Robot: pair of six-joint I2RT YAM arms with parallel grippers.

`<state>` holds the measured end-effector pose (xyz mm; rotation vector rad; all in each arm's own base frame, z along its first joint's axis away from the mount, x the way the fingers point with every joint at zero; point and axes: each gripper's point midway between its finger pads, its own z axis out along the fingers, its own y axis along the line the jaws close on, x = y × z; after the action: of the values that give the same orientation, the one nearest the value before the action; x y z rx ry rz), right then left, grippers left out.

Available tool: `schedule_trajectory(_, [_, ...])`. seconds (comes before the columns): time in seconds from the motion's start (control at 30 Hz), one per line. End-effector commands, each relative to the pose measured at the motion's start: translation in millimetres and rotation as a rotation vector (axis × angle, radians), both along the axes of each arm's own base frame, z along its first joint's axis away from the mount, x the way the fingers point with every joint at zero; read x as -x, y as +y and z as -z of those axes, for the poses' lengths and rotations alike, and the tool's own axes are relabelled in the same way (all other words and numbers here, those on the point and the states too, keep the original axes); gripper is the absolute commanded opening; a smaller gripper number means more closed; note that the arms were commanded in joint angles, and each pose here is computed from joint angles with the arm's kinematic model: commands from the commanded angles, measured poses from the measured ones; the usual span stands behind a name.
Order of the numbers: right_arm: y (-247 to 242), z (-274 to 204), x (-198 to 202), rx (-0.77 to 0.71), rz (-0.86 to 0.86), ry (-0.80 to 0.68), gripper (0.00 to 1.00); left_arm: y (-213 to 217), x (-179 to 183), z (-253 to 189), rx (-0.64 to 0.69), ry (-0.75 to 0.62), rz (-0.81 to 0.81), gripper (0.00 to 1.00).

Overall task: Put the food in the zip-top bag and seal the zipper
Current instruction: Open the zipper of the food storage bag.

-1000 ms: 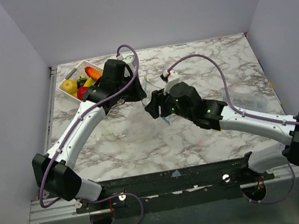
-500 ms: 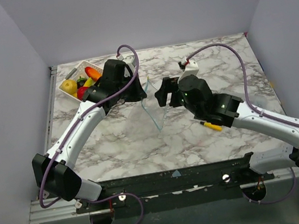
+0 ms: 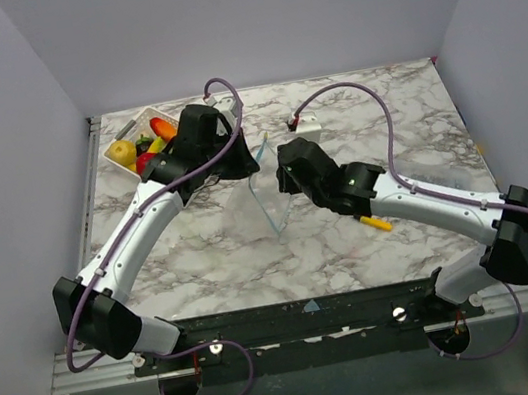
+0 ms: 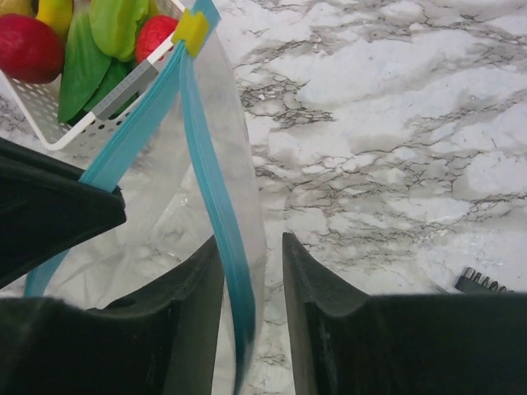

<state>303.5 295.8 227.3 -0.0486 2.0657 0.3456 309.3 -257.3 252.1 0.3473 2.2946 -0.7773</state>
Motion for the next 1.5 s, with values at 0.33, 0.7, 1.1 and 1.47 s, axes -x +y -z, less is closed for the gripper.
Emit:
schedule_trajectory(0.33, [-67.7,-21.4,-18.8,0.252,0.311,-0.116,0.0,24.9,1.9,-38.4,0.071,-0.106,-0.085,0.0])
schedule_trajectory(0.7, [-54.2,-26.3,-10.8,0.2,0.164,-0.127,0.01,-3.5,16.8,-36.4,0.172,-0.054,0.091,0.35])
schedule_trajectory(1.1, [-131.0,-79.8,-8.5,0.442,0.355,-0.268,0.01,5.9,19.6,-44.7,0.168,-0.13,0.088,0.64])
schedule_trajectory(1.47, [-95.7,-62.7,-37.6,0.599,0.166,-0.329,0.01,41.8,-2.5,-44.8,0.16,-0.155,-0.058,0.75])
